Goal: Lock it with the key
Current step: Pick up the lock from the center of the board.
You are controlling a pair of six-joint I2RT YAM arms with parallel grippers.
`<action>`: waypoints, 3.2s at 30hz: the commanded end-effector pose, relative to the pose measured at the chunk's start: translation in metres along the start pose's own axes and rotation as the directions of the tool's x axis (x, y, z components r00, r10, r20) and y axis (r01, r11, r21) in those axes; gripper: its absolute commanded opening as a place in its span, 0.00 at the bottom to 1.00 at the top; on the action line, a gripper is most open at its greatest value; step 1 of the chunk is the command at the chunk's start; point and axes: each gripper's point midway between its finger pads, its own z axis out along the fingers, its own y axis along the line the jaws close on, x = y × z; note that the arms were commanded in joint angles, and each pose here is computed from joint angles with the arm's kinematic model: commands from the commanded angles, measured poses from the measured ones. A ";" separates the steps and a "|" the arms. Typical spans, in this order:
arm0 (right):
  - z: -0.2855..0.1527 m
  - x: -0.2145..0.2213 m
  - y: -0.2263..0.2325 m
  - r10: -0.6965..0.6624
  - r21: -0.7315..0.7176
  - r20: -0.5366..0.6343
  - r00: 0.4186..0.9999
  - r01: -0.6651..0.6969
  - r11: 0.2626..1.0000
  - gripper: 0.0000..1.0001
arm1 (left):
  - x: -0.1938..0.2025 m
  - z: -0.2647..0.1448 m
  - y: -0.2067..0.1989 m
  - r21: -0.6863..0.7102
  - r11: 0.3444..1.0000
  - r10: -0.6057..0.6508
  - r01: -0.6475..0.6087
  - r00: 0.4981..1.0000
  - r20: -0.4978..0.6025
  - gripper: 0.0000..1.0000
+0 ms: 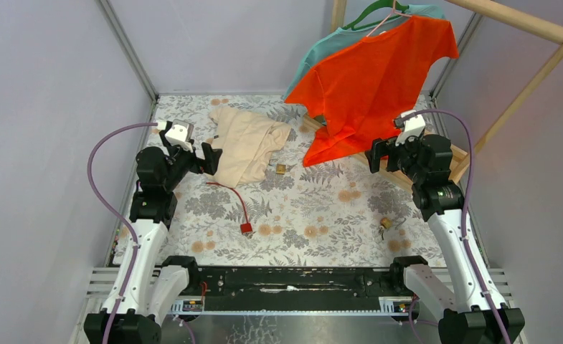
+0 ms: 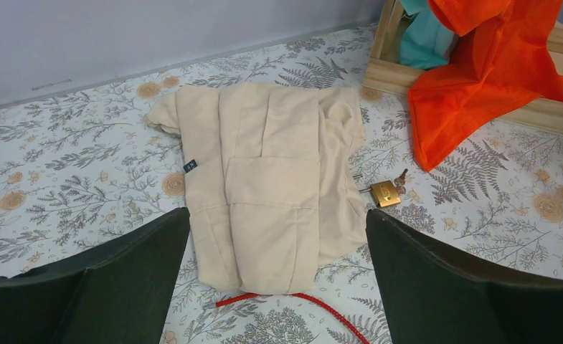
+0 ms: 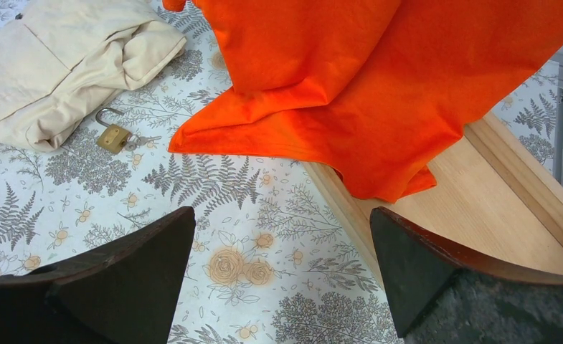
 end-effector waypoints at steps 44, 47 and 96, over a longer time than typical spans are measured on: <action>0.017 0.030 -0.029 -0.046 0.045 -0.038 0.998 0.048 0.998 0.99 | 0.166 -0.051 -0.072 0.633 0.735 0.553 -0.243 0.755 -0.352 1.00; 0.018 0.032 -0.029 -0.047 0.039 -0.042 0.998 0.049 0.998 0.99 | 0.187 -0.061 -0.084 0.677 0.689 0.620 -0.259 0.695 -0.365 1.00; 0.048 0.001 0.085 0.038 -0.413 -0.096 0.995 -0.075 0.908 0.99 | 0.094 0.024 -0.183 0.614 0.754 0.468 -0.234 0.847 -0.253 0.00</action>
